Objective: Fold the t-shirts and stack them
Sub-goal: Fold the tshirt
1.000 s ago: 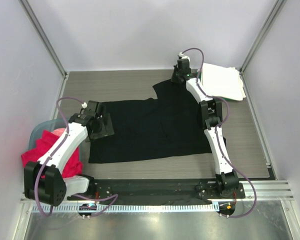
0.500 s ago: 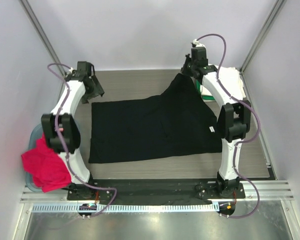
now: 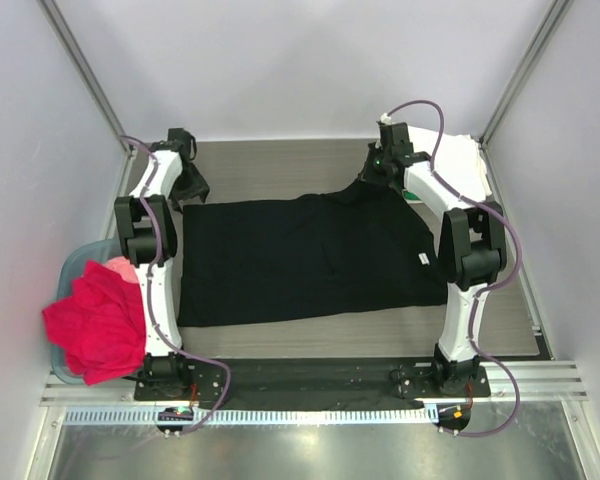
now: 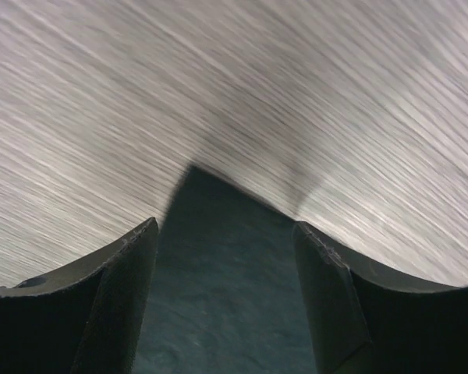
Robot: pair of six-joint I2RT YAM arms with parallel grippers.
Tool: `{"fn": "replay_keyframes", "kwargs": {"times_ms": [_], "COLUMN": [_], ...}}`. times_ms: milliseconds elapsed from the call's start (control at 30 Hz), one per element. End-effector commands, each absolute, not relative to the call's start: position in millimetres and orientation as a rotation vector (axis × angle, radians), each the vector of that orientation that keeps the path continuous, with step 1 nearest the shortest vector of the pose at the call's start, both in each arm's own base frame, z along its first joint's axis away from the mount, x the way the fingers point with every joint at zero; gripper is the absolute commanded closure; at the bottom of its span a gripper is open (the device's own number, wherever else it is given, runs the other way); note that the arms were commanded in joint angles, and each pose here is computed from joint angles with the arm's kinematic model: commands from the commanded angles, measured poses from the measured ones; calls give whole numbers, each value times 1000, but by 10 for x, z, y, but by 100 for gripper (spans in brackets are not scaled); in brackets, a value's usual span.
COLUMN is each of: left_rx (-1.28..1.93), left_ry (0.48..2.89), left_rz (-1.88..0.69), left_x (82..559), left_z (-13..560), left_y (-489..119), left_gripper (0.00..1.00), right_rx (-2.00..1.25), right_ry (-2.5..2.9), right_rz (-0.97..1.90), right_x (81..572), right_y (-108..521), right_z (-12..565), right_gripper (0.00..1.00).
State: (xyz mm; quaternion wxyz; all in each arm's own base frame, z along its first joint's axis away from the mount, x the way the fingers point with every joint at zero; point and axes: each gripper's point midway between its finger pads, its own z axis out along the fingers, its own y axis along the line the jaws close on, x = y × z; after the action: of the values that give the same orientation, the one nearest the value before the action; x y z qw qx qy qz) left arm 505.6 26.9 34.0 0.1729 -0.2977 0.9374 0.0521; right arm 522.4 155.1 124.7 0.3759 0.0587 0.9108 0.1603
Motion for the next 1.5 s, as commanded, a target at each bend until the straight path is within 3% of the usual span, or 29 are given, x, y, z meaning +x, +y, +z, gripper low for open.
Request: {"fn": "replay_keyframes", "kwargs": {"times_ms": [0, 267, 367, 467, 500, 600, 633, 800, 1067, 1467], "left_rx": [-937, -987, -992, -992, -993, -977, -967, -948, -909, -959], "left_ry": [2613, 2621, 2628, 2637, 2636, 2639, 2627, 2600, 2480, 2484], "left_rz": [208, 164, 158, 141, 131, 86, 70, 64, 80, 40], "left_x": [5073, 5129, 5140, 5144, 5146, 5157, 5176, 5040, 4443, 3554], "left_z": [368, 129, 79, 68, 85, 166, 269, 677, 1211, 1030], "left_y": [464, 406, 394, 362, 351, 300, 291, 300, 354, 233], "left_gripper": [29, 28, 34, 55, 70, 96, 100, 100, 100, 100], "right_rx": [112, 100, 101, 107, 109, 125, 138, 166, 208, 322], "right_ry": [2175, 2153, 2155, 2159, 2159, 2159, 2154, 2138, 2142, 2139], "right_rz": [504, 525, 521, 512, 505, 488, 478, 454, 391, 270], "right_x": [5250, 5177, 5161, 5150, 5152, 5151, 5153, 5014, 4443, 3528], "right_y": [1647, 1657, 1641, 1631, 1620, 1577, 1543, 1460, 1221, 793], "right_z": [1900, 1993, 1976, 1960, 1952, 1986, 2010, 2101, 2042, 1716], "right_gripper": [99, 99, 99, 99, 99, 99, 99, 99, 99, 99]}}
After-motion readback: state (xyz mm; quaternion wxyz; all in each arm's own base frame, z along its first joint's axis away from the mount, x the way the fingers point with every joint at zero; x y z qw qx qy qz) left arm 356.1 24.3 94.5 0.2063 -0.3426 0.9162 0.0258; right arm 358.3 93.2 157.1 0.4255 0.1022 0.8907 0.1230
